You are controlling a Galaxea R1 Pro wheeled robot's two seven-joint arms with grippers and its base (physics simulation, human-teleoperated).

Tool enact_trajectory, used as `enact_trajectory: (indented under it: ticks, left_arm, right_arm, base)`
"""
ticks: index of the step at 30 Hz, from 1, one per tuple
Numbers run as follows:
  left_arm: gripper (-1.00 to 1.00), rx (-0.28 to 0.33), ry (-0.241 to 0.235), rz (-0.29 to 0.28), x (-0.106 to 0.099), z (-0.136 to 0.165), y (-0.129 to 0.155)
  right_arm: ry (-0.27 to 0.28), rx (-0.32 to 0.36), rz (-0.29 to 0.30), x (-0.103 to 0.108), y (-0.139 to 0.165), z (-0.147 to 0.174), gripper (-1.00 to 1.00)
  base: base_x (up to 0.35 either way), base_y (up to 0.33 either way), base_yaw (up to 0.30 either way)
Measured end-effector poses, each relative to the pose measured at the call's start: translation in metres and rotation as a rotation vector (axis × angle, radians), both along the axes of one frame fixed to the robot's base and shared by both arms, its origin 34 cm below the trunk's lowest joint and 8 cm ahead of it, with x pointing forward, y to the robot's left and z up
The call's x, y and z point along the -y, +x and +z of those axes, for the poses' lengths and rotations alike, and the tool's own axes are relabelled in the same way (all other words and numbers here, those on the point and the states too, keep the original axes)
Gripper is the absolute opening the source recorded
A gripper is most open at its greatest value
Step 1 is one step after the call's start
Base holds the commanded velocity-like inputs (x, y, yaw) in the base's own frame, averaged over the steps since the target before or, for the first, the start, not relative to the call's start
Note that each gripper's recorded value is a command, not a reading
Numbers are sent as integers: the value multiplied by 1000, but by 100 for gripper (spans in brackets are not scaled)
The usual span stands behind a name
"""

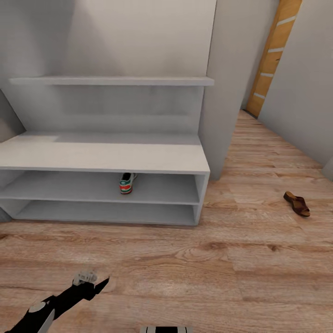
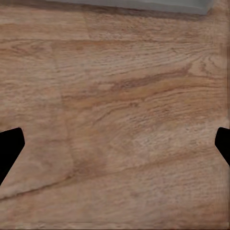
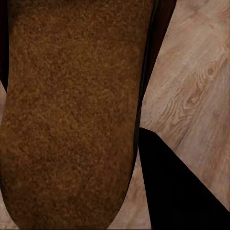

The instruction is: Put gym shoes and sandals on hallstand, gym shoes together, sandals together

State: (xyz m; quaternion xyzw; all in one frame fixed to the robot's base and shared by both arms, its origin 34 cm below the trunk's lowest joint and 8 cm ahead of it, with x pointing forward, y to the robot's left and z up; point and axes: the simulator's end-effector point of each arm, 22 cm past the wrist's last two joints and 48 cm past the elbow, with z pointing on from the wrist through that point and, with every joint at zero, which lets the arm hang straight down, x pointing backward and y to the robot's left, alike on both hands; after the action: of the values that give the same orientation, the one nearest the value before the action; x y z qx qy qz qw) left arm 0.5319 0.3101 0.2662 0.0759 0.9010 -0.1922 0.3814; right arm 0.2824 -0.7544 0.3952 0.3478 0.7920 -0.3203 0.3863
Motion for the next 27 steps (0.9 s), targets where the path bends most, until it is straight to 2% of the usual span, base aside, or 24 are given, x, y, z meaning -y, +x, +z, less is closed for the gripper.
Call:
enact_trajectory:
  ticks: [3,5,8,9,10,13,19,27]
  left_arm:
    - [100,-7,-10,5,-2,-7,-18]
    - [100,-5,-11,6,-2,-12,-30]
    - [100,-3,-13,9,-3,-12,-34]
    - [100,0,-17,9,-1,-12,-33]
    - [100,-1,-17,10,-1,-12,-33]
    - [100,1,-20,8,-1,-11,-33]
    - [100,2,-22,7,-1,-11,-33]
    - [100,0,-22,7,-1,-11,-34]
  right_arm:
    - [15,-7,21,-11,7,-9,-100]
    - [46,-8,33,-31,9,-26,-100]
    - [32,11,48,-43,13,-31,-100]
    - [35,30,49,-61,8,-48,-100]
    - [66,28,53,-84,5,-67,-100]
    - [33,52,64,-88,8,-63,-100]
    - [32,53,65,-89,8,-63,-100]
    - [35,54,66,-90,9,-64,-100]
  base:
    - [-2,0,0]
    - [0,0,0]
    - [0,84,0]
    - [0,271,0]
    - [0,285,0]
    - [0,301,0]
    - [-26,308,0]
    - [-151,295,0]
